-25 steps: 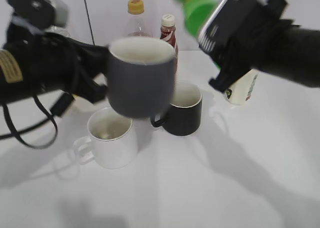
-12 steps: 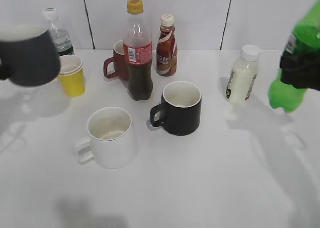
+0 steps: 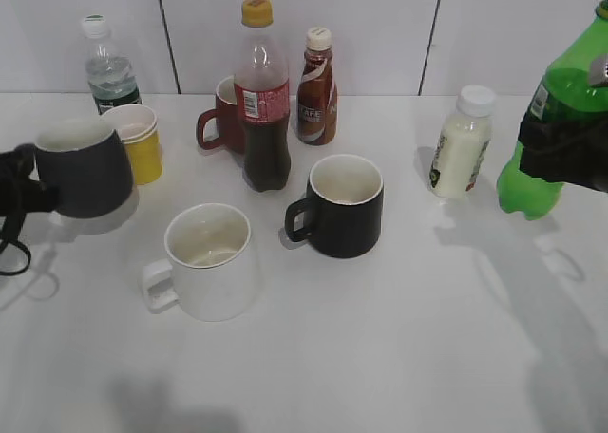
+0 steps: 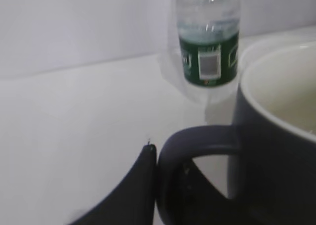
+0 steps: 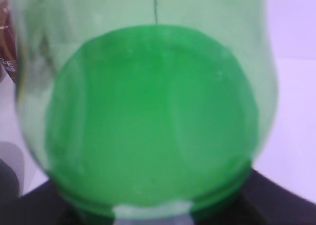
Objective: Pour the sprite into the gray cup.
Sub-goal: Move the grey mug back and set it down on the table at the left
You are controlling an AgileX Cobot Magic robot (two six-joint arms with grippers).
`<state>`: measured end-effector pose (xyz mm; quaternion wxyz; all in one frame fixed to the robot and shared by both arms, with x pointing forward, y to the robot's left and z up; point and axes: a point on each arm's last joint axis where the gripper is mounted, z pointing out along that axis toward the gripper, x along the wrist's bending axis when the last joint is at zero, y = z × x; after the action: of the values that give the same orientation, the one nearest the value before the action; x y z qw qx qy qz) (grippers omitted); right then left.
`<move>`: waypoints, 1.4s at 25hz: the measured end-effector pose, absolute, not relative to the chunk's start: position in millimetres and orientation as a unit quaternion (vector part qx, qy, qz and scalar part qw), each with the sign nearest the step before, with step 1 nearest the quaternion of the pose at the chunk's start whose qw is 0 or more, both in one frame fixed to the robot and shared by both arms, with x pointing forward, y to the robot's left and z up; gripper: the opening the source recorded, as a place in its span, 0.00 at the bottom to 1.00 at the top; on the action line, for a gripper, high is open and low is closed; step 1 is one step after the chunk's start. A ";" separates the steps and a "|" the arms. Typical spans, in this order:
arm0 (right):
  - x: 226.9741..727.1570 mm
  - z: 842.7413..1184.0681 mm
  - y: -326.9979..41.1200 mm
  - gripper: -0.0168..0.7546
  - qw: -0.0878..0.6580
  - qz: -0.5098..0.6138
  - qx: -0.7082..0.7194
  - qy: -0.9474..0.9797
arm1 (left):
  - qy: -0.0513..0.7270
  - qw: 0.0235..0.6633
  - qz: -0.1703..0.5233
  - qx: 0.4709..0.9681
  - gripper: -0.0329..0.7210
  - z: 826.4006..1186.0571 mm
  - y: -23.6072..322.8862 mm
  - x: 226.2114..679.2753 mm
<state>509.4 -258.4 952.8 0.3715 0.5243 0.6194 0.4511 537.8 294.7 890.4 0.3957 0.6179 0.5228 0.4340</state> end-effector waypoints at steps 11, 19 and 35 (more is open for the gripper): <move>509.6 953.0 -258.3 0.51 0.372 0.453 0.523 0.619 | 0.546 0.378 0.428 0.614 0.11 856.4 298.1 537.6; 509.6 953.0 -258.3 0.51 0.372 0.453 0.523 0.619 | 0.548 0.376 0.422 0.617 0.18 855.2 298.0 524.2; 510.2 950.1 -258.1 0.51 0.365 0.453 0.530 0.617 | 0.542 0.378 0.411 0.628 0.23 864.5 295.7 504.5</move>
<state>510.2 -258.1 950.1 0.3655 0.5299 0.6166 0.4532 504.5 295.7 864.5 0.3781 0.6277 0.5423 0.4110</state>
